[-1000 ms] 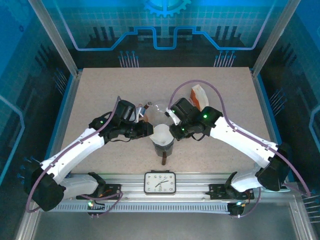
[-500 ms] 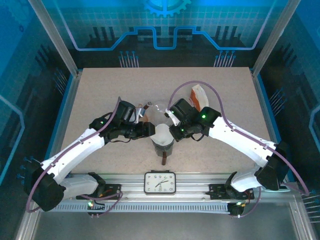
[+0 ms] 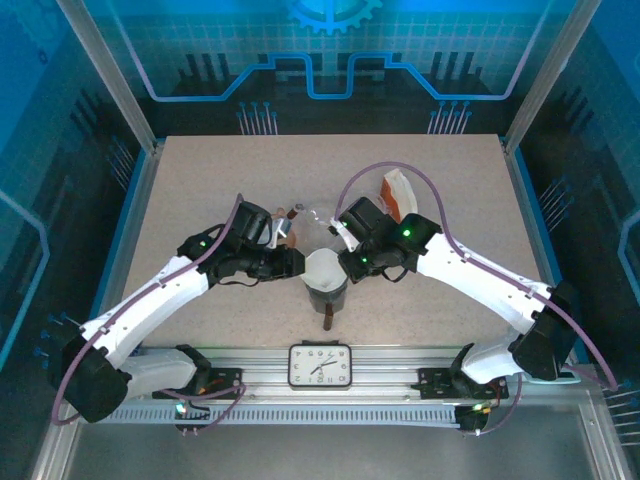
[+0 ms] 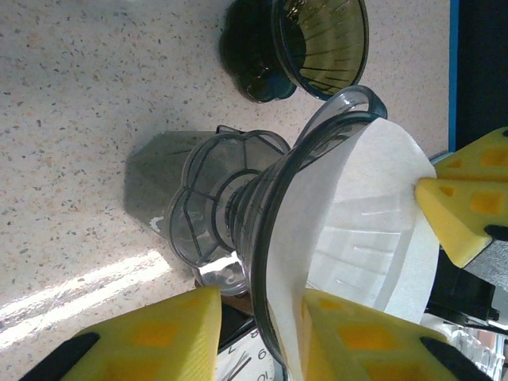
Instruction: Place the coffee filter in the dripper
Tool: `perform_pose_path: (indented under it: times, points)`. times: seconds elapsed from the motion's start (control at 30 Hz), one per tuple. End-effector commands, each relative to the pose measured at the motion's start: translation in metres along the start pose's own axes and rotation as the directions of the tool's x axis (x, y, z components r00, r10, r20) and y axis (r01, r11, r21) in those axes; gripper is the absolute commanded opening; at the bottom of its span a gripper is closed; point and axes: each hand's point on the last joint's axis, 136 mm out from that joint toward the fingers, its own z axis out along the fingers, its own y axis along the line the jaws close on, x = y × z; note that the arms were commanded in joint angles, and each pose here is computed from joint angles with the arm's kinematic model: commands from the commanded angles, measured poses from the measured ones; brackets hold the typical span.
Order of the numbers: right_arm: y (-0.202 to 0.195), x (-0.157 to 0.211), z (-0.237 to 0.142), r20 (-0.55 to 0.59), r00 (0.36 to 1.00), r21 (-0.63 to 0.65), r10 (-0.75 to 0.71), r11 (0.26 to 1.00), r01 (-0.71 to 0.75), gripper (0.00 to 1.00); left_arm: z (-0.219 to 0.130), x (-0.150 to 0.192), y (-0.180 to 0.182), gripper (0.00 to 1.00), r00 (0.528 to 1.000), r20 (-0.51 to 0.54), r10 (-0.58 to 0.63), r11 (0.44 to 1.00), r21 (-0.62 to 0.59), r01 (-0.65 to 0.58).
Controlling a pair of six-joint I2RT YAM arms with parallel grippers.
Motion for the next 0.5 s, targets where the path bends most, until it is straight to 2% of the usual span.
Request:
perform_pose_path:
  times: [0.0, 0.07, 0.2, 0.27, 0.47]
  points:
    - [-0.003, 0.002, 0.003, -0.015, 1.000, 0.021, 0.009, 1.000, -0.009, 0.13, -0.001, 0.005, -0.006, 0.29, 0.999, -0.034, 0.022, 1.000, 0.014, -0.022]
    - [-0.004, 0.001, 0.001, -0.008, 1.000, 0.031, 0.014, 0.999, -0.013, 0.20, 0.001, 0.004, -0.005, 0.27, 0.999, -0.035, 0.022, 1.000, 0.015, -0.022]
    - [-0.006, -0.005, -0.007, 0.024, 0.999, 0.037, 0.024, 0.999, -0.025, 0.46, 0.002, 0.004, -0.005, 0.27, 0.999, -0.033, 0.025, 1.000, 0.016, -0.025]
    - [-0.005, -0.008, -0.010, 0.036, 0.999, 0.035, 0.030, 0.999, -0.031, 0.54, 0.002, 0.003, -0.005, 0.27, 0.999, -0.033, 0.024, 1.000, 0.015, -0.024]
    - [0.003, -0.013, -0.002, 0.011, 1.000, 0.017, 0.022, 1.000, -0.022, 0.62, 0.003, 0.004, -0.004, 0.29, 0.999, -0.034, 0.027, 1.000, 0.012, -0.027]
